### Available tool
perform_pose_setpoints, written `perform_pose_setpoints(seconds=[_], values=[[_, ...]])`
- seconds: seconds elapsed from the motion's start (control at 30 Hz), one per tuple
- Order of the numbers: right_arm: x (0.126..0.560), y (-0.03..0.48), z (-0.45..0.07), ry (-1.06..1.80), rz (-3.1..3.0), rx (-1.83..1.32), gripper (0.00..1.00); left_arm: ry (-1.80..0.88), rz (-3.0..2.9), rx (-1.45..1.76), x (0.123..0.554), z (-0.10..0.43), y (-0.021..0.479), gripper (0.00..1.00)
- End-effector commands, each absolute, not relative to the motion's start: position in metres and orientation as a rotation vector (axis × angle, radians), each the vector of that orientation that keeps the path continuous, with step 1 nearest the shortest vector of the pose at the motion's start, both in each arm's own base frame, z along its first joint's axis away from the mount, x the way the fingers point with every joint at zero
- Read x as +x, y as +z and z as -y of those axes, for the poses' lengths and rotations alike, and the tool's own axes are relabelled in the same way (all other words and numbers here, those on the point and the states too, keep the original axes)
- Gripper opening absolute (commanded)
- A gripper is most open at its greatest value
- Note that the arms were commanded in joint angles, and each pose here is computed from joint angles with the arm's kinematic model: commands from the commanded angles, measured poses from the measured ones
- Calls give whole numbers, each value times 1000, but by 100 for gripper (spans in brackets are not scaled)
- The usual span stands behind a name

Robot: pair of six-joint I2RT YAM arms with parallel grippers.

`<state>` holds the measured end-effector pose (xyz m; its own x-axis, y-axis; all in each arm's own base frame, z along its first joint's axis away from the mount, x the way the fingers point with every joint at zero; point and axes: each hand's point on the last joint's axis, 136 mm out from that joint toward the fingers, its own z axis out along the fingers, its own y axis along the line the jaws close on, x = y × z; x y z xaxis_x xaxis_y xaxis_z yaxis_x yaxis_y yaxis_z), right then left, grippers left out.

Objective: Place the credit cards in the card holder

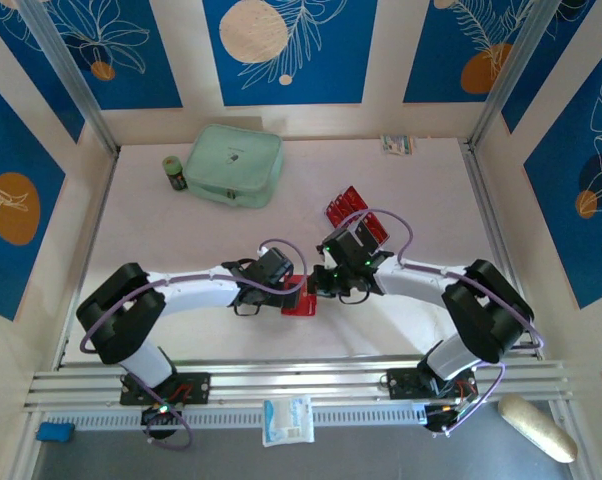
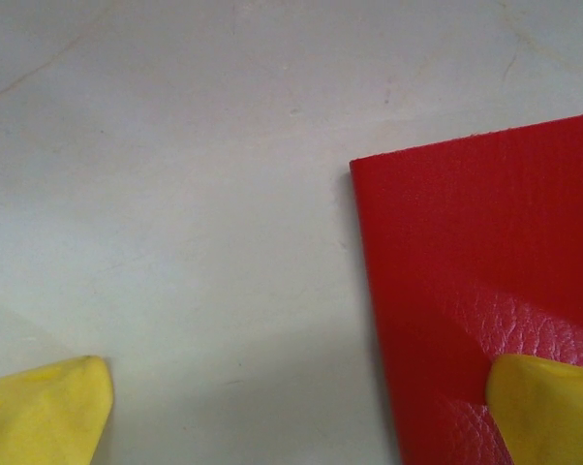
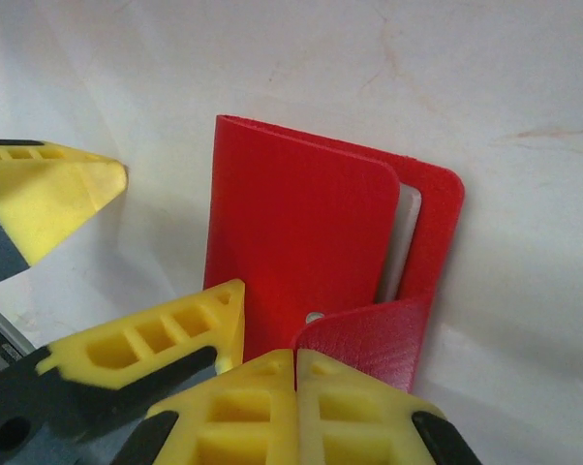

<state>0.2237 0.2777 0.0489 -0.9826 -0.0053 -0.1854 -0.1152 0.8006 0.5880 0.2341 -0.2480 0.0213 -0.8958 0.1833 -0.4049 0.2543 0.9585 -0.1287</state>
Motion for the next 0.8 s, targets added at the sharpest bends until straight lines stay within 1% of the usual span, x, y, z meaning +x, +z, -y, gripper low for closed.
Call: perform_pose_setpoints(seconds=[0.0,0.33,0.77], values=[[221,49,-290,997,-2821,-106,0,-133,-2811,335,213,226,-10,100],[221,42,-297,1004,-2834,-110,0,-137,-2812,338,213,227,-10,100],[231,44,-297,1003,-2809,-74,0,-137,-2816,337,211,225,-11,100]])
